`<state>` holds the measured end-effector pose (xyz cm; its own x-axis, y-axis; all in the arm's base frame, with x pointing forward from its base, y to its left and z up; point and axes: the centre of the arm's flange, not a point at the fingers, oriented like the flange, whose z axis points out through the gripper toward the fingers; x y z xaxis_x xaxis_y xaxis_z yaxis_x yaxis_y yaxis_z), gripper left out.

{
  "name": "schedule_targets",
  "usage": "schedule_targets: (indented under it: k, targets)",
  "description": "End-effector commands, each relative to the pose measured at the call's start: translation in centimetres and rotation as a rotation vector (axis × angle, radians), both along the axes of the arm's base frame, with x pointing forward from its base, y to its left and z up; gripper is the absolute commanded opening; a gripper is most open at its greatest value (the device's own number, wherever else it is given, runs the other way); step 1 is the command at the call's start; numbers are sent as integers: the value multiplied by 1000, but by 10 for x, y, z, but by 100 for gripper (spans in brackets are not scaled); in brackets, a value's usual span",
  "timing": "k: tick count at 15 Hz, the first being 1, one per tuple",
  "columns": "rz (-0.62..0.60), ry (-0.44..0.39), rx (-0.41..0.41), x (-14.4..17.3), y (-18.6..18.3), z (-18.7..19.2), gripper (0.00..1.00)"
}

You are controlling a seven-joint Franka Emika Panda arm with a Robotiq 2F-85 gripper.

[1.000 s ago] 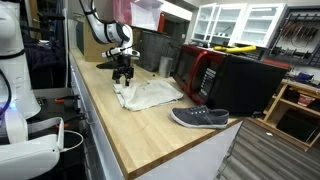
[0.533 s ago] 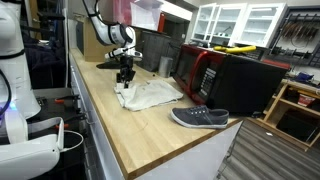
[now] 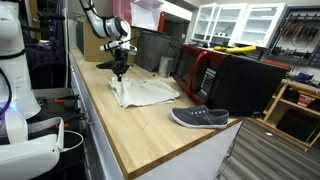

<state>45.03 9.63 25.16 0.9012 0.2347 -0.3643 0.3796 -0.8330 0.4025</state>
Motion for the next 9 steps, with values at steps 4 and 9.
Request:
schedule_targets:
  k: [4, 9]
  targets:
    - [115, 65, 52, -34, 67, 37, 1]
    - [207, 114, 136, -49, 105, 57, 29]
